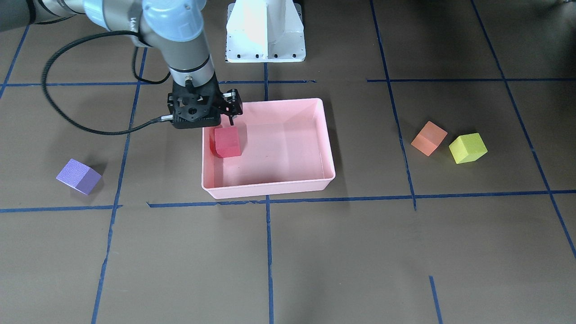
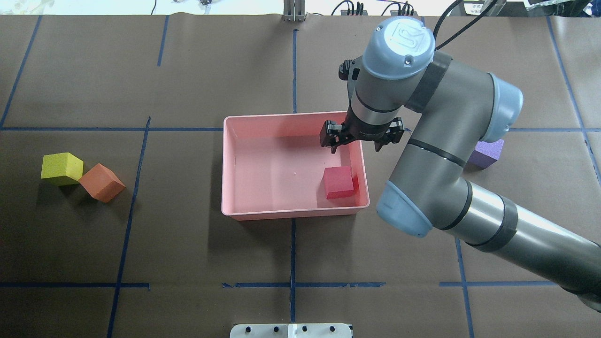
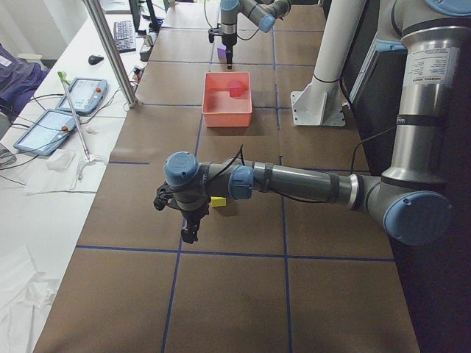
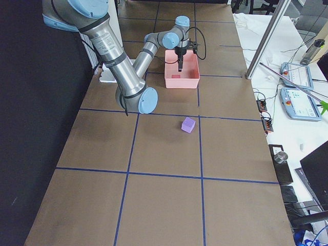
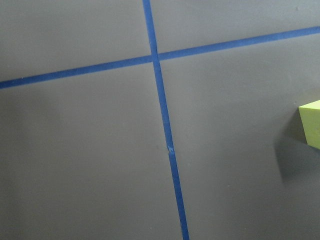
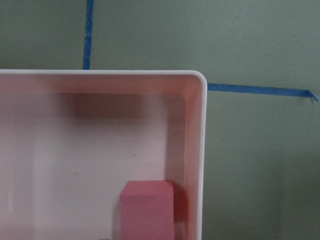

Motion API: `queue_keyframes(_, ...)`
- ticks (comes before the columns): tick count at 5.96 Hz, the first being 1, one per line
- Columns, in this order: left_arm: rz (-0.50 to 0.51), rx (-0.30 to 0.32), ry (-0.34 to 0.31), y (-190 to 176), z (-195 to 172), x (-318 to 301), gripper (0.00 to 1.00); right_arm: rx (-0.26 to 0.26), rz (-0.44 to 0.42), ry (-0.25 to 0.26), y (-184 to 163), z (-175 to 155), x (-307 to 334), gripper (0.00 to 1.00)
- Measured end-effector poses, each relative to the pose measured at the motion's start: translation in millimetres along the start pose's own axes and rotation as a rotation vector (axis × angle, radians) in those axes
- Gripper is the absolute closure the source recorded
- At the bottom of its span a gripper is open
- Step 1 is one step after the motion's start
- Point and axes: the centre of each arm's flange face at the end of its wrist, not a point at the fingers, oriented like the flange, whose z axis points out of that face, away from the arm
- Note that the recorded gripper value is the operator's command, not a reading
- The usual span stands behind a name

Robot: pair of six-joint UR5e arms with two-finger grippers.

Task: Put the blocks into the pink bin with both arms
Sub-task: 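Open the right gripper and withdraw it from the bin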

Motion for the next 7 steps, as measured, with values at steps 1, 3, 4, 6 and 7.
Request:
queue_keyframes(1,0.002,0.038,-0.002,-8,-4,7,0.00,-0.002,-0.047,0.001,-14,-10,39,0.01)
queue_keyframes(3,-0.015,0.092,0.006,-4,20,29,0.00,0.013,-0.163,0.035,-31,-25,130,0.00)
queue_keyframes(4,-0.115,0.088,0.026,0,41,48,0.00,0.009,-0.230,0.060,-39,-31,183,0.01)
queue_keyframes(6,-0.317,0.089,0.078,6,78,90,0.00,-0.019,-0.356,0.080,-44,-47,304,0.01)
queue_keyframes(7,-0.373,0.082,0.080,6,94,110,0.00,-0.029,-0.409,0.090,-37,-54,362,0.01)
